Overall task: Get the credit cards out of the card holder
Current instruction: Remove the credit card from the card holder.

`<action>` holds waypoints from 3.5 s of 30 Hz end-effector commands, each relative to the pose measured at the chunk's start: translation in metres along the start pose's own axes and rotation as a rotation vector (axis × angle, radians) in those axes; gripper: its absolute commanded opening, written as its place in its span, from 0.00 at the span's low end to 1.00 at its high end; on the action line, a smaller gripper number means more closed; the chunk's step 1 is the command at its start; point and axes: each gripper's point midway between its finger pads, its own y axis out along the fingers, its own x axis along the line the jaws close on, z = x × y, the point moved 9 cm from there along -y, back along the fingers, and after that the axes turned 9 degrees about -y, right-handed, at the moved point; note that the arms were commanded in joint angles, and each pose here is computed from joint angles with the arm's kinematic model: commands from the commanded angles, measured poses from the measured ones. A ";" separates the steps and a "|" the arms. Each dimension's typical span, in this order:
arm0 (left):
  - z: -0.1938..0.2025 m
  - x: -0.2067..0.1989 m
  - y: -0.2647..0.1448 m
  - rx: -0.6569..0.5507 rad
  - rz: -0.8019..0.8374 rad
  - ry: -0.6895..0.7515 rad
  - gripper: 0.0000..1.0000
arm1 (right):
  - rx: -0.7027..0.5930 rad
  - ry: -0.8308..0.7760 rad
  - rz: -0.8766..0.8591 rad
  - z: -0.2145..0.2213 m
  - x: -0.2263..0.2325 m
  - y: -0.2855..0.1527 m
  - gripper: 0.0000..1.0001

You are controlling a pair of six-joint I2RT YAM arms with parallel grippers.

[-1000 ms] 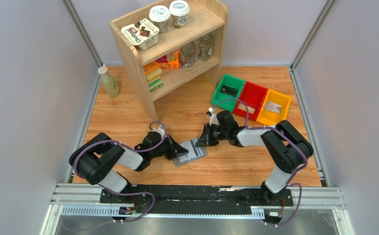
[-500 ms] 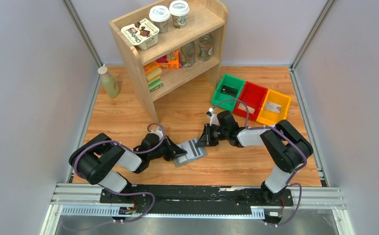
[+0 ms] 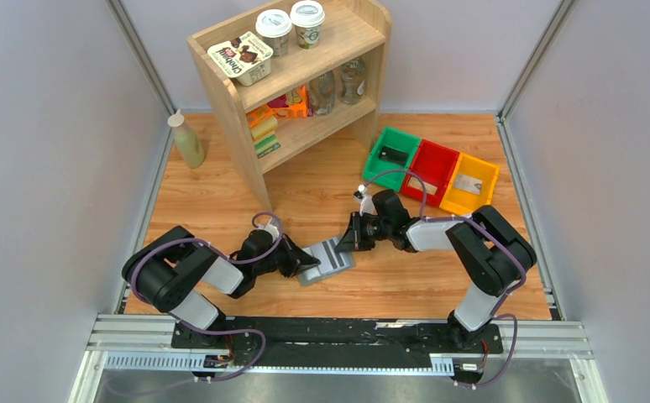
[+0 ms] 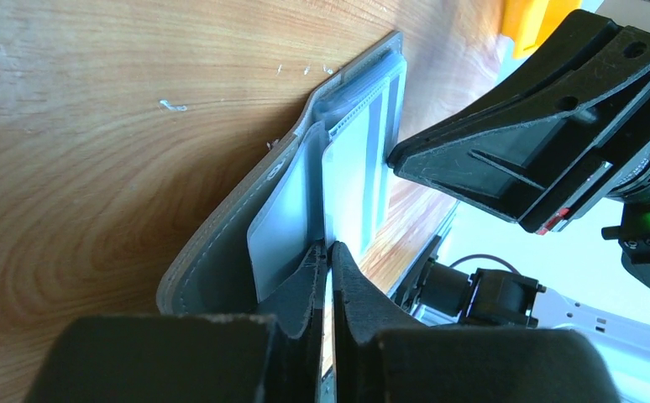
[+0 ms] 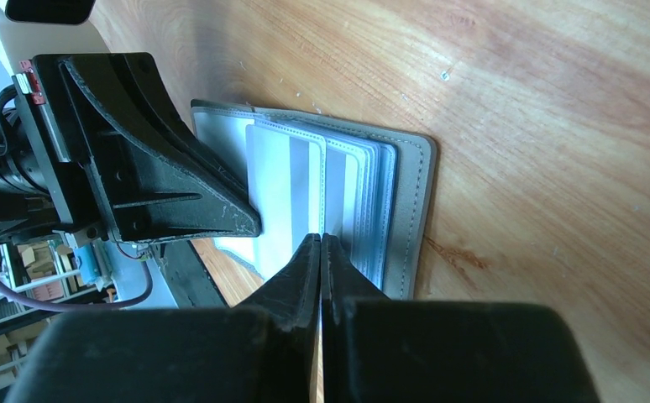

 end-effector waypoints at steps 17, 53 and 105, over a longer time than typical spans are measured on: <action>-0.002 0.000 0.004 0.004 0.002 0.011 0.04 | 0.006 -0.069 -0.080 -0.027 0.025 0.003 0.05; -0.002 -0.012 0.000 -0.017 0.147 0.012 0.20 | 0.075 0.035 0.075 0.015 -0.020 0.008 0.02; -0.007 -0.016 -0.054 -0.195 -0.122 0.156 0.00 | 0.053 0.023 0.097 0.000 -0.023 0.002 0.04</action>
